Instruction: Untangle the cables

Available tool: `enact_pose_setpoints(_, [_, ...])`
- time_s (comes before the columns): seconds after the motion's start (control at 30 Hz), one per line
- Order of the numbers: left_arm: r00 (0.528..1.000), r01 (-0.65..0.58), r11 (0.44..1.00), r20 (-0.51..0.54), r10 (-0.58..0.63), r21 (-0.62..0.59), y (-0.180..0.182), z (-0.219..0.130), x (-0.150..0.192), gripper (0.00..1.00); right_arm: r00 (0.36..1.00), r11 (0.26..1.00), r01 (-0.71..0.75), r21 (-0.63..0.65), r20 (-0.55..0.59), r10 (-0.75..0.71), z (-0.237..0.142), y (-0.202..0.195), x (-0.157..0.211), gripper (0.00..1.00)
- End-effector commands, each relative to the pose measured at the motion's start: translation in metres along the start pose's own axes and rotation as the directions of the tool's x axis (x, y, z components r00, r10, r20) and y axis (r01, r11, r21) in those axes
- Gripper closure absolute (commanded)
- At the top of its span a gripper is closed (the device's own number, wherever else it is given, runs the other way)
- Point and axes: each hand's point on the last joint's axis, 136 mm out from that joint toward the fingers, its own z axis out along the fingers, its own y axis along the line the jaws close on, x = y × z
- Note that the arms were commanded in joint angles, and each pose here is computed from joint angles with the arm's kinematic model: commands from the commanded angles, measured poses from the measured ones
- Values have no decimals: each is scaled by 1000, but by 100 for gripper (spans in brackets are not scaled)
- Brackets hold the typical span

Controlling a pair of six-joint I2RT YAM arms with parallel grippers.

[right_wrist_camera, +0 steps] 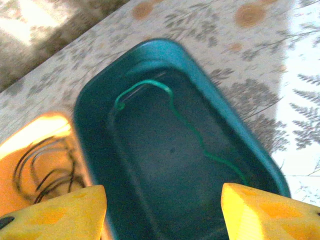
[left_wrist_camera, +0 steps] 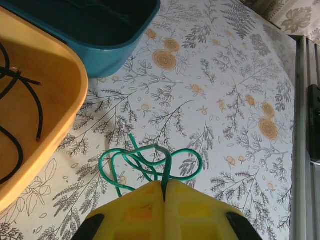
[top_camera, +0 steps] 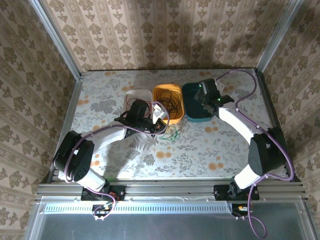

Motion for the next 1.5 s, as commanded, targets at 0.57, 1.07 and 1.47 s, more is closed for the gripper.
enact_pose_setpoints(0.57, [999,-42,999,12,42,27,-7,1,-13,100,604,702,231,-674,-466,-646,-56,37,198,42])
enact_pose_setpoints(1.07, [998,-57,998,21,57,-4,-4,1,-15,100,497,731,173,-660,-583,-643,-39,41,218,56])
enact_pose_setpoints(1.47, [998,-63,997,26,64,-48,4,4,-16,100,481,712,143,-687,-580,-657,-59,39,220,74])
